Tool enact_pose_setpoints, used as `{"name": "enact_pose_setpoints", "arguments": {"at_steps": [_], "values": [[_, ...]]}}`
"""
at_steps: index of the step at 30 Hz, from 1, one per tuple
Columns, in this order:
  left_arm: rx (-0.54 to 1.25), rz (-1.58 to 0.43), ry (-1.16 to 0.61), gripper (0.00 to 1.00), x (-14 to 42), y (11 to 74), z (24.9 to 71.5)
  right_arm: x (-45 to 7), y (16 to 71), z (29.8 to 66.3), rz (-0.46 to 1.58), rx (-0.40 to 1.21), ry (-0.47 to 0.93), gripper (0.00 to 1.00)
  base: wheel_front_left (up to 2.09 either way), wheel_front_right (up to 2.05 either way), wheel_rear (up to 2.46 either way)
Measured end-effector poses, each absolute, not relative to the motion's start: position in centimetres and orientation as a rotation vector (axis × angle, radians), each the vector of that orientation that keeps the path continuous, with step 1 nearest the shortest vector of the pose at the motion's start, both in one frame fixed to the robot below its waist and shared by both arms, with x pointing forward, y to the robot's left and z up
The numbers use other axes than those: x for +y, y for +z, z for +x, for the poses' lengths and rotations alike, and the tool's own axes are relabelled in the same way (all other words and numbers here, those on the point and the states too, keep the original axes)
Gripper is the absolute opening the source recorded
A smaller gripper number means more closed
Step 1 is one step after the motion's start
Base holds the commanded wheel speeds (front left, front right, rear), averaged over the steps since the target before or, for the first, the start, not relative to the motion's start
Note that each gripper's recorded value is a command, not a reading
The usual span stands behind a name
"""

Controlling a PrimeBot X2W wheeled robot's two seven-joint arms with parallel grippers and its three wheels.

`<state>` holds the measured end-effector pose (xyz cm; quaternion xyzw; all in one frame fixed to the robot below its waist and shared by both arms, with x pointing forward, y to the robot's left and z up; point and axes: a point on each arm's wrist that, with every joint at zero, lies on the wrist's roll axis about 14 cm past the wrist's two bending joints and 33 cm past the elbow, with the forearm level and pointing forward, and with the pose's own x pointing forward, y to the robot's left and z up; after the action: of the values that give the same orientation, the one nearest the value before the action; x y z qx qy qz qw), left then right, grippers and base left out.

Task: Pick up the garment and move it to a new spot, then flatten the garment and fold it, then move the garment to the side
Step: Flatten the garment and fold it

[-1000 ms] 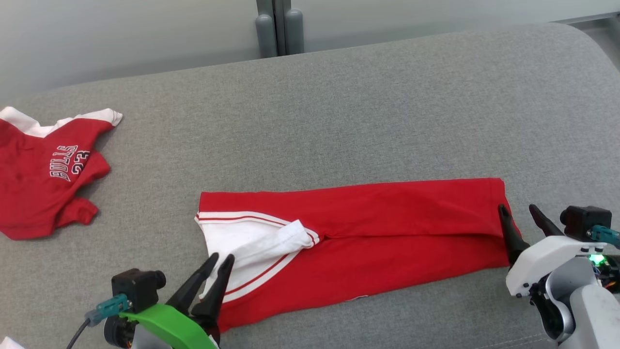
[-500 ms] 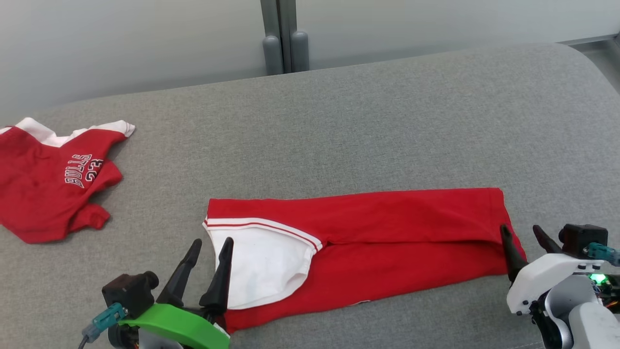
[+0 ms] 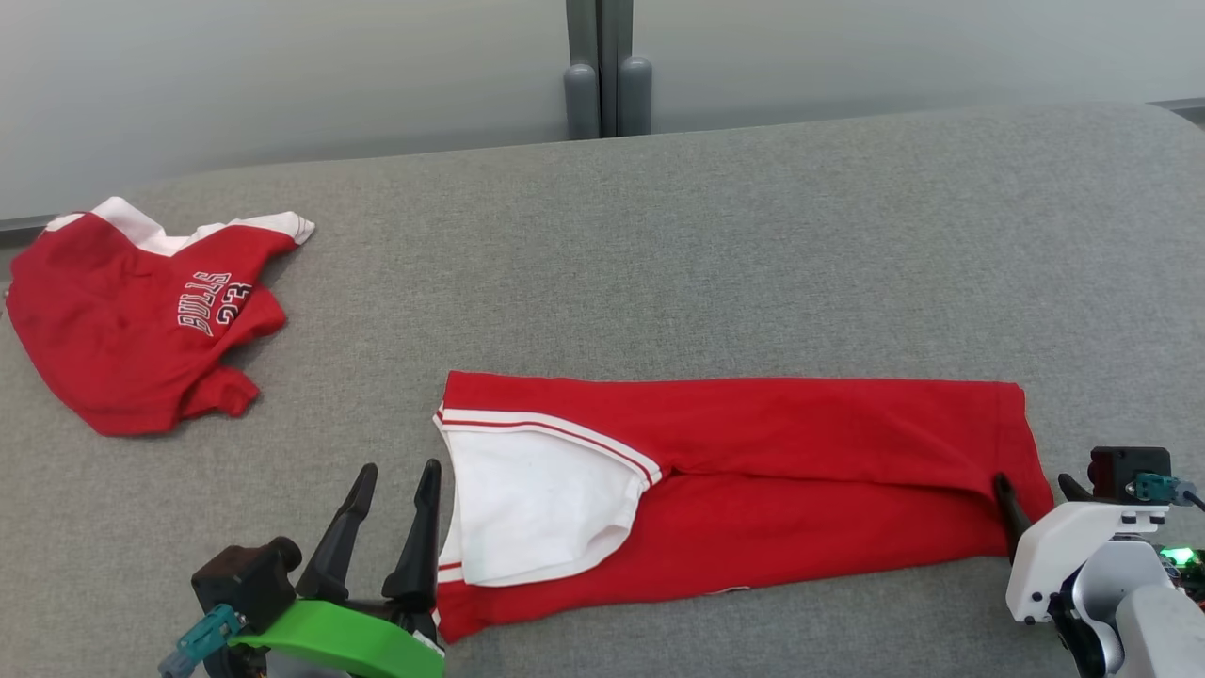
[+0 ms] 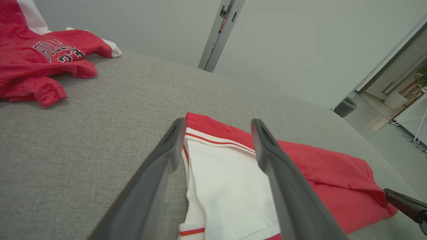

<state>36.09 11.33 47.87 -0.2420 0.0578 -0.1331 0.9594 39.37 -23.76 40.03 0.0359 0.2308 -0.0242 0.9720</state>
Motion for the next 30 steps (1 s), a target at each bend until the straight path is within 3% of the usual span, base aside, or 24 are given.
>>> {"name": "enact_pose_setpoints", "arguments": {"at_steps": [5, 7, 10, 17, 30], "values": [[0.114, -0.491, -0.259, 1.00, 11.6, 47.7, 36.0, -23.4, 38.7, 39.5, 0.069, 0.528, -0.037, 1.00, 0.00, 0.00, 0.00], [0.116, -0.492, -0.260, 1.00, 11.4, 47.5, 35.9, -23.1, 38.4, 39.5, 0.080, 0.547, -0.033, 0.36, 0.00, 0.00, 0.00], [0.115, -0.490, -0.267, 1.00, 11.2, 47.5, 36.0, -22.7, 38.2, 39.6, 0.087, 0.559, -0.023, 0.00, 0.00, 0.00, 0.00], [0.110, -0.489, -0.297, 1.00, 10.1, 47.6, 36.5, -23.9, 39.7, 40.5, 0.114, 0.510, -0.054, 0.00, 0.00, 0.00, 0.00], [0.132, -0.492, -0.365, 1.00, 7.4, 47.1, 37.2, -36.3, 45.1, 38.9, 0.074, 0.388, -0.324, 0.00, 0.00, 0.00, 0.00]]}}
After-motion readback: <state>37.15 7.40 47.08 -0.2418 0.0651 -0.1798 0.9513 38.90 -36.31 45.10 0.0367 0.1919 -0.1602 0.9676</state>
